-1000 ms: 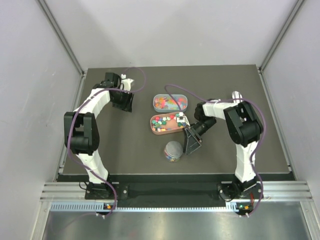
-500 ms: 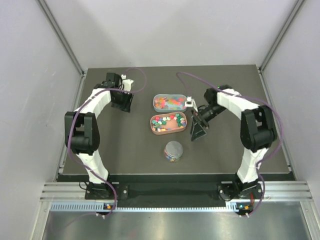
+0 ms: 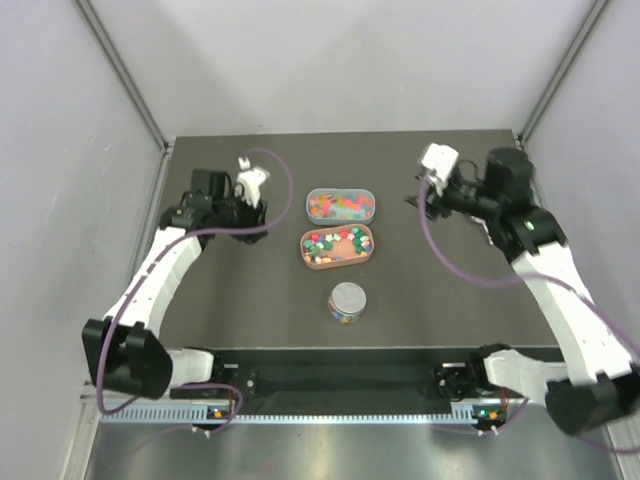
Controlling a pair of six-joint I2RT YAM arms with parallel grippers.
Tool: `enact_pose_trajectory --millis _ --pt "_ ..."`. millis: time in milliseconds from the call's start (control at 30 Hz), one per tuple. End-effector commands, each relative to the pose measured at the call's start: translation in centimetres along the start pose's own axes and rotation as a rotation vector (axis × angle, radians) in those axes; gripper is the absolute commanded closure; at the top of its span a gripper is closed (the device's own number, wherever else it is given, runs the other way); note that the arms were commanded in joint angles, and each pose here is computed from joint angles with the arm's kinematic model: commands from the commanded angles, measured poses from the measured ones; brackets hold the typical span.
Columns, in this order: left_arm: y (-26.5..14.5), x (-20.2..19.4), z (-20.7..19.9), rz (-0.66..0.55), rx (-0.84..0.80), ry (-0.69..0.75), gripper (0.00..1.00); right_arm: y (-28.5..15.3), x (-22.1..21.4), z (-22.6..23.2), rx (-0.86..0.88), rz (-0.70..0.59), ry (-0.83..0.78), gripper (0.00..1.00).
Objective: Pack the candies
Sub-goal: Close the bottle lid on the packing bottle.
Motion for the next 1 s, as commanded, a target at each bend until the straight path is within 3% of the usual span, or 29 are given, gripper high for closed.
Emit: enact_pose_trajectory --millis 0,33,67,133,200,367,567,967 --pt "0.7 -4.0 -3.8 0.038 -0.275 0.11 0.57 4.1 -6.3 2.4 0.257 0.264 0.221 0.52" --pt "0.5 -4.6 -4.4 0.028 -0.304 0.142 0.59 5.0 -8.0 2.8 0.336 0.321 0.219 0.78" --pt "1.0 -6.3 -5.5 0.063 -0.358 0.142 0.63 4.9 -8.6 3.3 0.377 0.371 0.25 0.84" --pt "1.1 -7.2 -6.3 0.052 -0.407 0.148 0.86 5.6 -10.3 3.8 0.4 0.43 0.274 0.9" --pt "1.9 -8.4 -7.0 0.06 -0.441 0.163 1.0 6.2 -12.5 4.9 0.433 0.487 0.283 0.9" --pt "3.8 -10.2 -9.6 0.092 -0.505 0.303 1.0 8.3 -15.2 9.0 0.63 0.539 0.235 0.91" --pt "6.3 -11.7 -13.7 0.103 -0.601 0.479 1.0 10.9 -15.3 13.1 0.791 0.518 0.219 0.92" --pt "7.5 -13.3 -15.7 0.108 -0.632 0.528 1.0 12.8 -15.4 15.7 0.861 0.518 0.23 0.93"
Point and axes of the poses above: each gripper's point midway between its finger pads, its own y axis out along the fingers, its own z axis along the line the jaws close on, x = y × z, the point moved 8 cm from there along -y, back along the fingers, and after that the axes turned 2 degrees about -y, right-handed, at the moved point
